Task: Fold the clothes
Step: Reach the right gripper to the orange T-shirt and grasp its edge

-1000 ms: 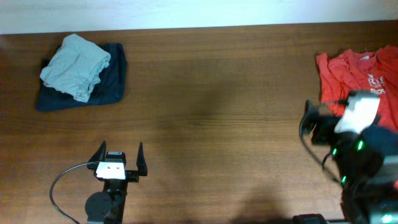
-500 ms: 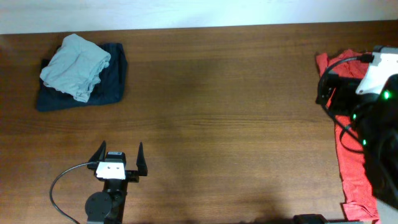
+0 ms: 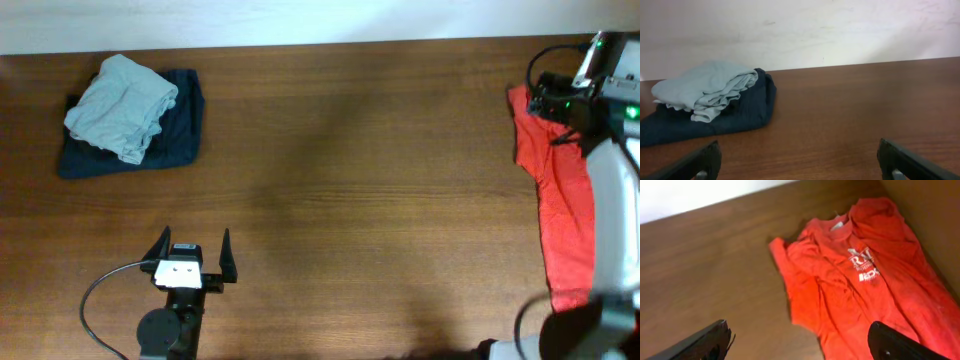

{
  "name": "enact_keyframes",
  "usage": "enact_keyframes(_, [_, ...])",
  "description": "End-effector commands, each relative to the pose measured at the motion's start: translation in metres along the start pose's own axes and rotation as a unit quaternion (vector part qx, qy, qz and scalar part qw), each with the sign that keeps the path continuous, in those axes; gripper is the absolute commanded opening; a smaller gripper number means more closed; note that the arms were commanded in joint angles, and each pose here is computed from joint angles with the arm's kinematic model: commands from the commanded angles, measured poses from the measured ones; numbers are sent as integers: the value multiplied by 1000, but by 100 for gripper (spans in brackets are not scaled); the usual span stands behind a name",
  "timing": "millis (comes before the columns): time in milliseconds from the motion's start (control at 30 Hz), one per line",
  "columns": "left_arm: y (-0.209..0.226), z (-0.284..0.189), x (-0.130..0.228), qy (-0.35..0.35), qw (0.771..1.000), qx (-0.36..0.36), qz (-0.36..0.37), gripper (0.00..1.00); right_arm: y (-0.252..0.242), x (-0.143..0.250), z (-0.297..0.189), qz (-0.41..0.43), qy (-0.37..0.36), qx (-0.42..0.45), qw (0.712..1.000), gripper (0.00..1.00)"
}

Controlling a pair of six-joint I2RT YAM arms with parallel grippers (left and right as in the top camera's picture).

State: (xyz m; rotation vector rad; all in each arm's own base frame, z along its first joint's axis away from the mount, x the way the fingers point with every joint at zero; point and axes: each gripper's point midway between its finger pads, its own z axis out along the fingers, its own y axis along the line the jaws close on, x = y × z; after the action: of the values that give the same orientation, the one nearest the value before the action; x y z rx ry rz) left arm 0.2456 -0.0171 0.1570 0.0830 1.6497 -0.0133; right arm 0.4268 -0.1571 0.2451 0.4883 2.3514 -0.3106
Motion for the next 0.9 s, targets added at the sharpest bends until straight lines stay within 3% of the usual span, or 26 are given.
enact_keyframes(0, [1,0,1,-1,1000,-3,8,99,-3,0,34,-4,13,-1,1000,91])
enact_keyframes(233, [1,0,1,-1,1000,-3,8,99,20,15,108,-16,34,-45,998,78])
enact_keyframes(633, [1,0,1,-1,1000,-3,8,99,31,26,179,-15,18,-46,999,77])
enact_keyframes(867, [1,0,1,-1,1000,-3,8,99,35,45,209,-16,32,-48,998,68])
